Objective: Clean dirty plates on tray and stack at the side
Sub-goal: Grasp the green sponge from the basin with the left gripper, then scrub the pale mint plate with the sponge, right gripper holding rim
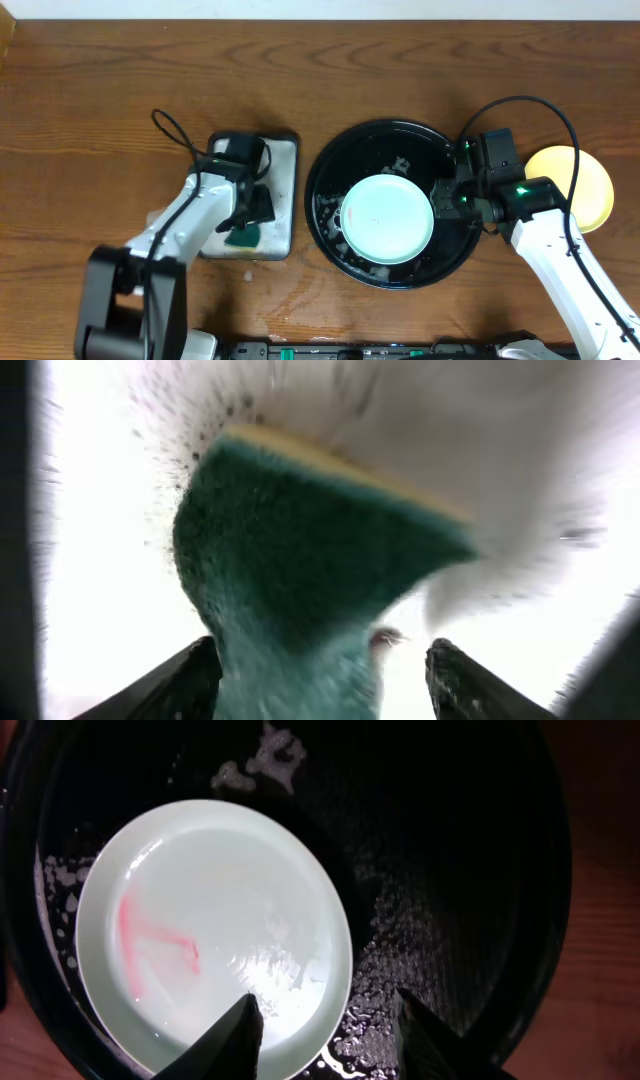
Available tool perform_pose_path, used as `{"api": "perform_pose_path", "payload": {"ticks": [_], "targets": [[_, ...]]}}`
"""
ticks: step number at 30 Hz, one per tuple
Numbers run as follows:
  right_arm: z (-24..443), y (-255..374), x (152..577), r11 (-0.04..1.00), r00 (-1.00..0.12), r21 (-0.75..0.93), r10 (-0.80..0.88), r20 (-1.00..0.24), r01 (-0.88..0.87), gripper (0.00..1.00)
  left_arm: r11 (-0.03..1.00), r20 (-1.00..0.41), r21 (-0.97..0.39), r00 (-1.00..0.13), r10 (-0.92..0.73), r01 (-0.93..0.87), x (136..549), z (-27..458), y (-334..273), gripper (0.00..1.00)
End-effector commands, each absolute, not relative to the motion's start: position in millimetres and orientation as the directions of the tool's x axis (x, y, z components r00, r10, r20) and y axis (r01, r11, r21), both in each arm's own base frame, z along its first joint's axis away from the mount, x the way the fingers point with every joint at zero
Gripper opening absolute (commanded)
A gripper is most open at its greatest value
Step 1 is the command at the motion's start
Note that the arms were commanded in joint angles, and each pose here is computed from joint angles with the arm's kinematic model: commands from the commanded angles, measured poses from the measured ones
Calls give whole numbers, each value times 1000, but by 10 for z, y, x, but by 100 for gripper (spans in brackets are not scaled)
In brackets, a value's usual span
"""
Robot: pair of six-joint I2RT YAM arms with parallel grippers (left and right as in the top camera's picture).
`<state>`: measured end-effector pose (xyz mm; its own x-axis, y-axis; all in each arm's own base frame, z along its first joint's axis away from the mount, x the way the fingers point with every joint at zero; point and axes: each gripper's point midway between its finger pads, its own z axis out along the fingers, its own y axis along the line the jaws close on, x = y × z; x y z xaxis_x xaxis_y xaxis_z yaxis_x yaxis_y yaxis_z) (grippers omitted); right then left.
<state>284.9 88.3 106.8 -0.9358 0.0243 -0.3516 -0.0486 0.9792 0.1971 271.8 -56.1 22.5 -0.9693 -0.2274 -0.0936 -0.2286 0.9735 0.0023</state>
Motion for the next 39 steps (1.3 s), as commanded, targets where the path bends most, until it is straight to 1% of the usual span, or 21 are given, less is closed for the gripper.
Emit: {"api": "perform_pose_path", "payload": {"ticks": [1, 4, 7, 12, 13, 14, 16, 17, 18, 23, 29, 31, 33, 35, 37, 39], "targets": [[1035, 863, 2833, 980, -939, 195, 42, -341, -27, 40, 972, -142, -1, -962, -234, -236, 2797, 406, -532, 67], [1025, 857, 2810, 981, -943, 193, 41, -332, -26, 41, 972, -121, 11, -965, -233, -236, 2734, 354, -515, 66], [1021, 854, 2799, 981, -944, 192, 41, -327, -24, 41, 972, -113, 18, -966, -233, -236, 2668, 253, -495, 59], [1011, 850, 2783, 981, -947, 190, 40, -320, -23, 41, 971, -92, 29, -968, -232, -236, 2500, 36, -456, 56], [1011, 850, 2783, 981, -947, 190, 40, -320, -23, 41, 971, -92, 29, -968, -232, -236, 2481, 4, -451, 53], [1011, 850, 2783, 981, -947, 190, 40, -320, -23, 41, 971, -93, 28, -968, -232, -236, 2471, -20, -450, 47], [1008, 851, 2784, 981, -947, 190, 40, -319, -23, 41, 971, -106, 21, -967, -233, -236, 2490, -41, -455, 27], [1001, 850, 2785, 982, -947, 189, 40, -317, -22, 41, 971, -113, 17, -966, -233, -237, 2511, -38, -460, 15], [991, 851, 2787, 982, -948, 189, 40, -315, -22, 41, 971, -120, 14, -965, -233, -237, 2531, -30, -465, 8], [834, 826, 2786, 986, -963, 165, 37, -267, -8, 41, 972, -139, 4, -962, -234, -237, 2662, 134, -495, 8], [595, 770, 2842, 987, -975, 150, 81, -206, 50, 41, 972, -157, -14, -960, -233, -233, 2864, 670, -560, 7], [514, 744, 2843, 989, -980, 141, 78, -184, 52, 40, 976, -158, -57, -963, -218, -212, 2927, 892, -660, 8], [429, 744, 2831, 990, -985, 136, 64, -158, 43, 39, 975, -157, -129, -968, -197, -178, 2974, 1087, -833, 7], [358, 814, 2819, 987, -990, 163, 10, -138, -12, 36, 966, -156, -219, -973, -172, -136, 3000, 1248, -1063, 7], [290, 886, 2804, 979, -992, 195, -39, -119, -62, 34, 949, -157, -305, -978, -136, -83, 2996, 1356, -1311, 7], [212, 924, 2783, 973, -992, 212, -76, -98, -95, 32, 932, -158, -360, -983, -96, -33, 2962, 1400, -1528, 7]]}}
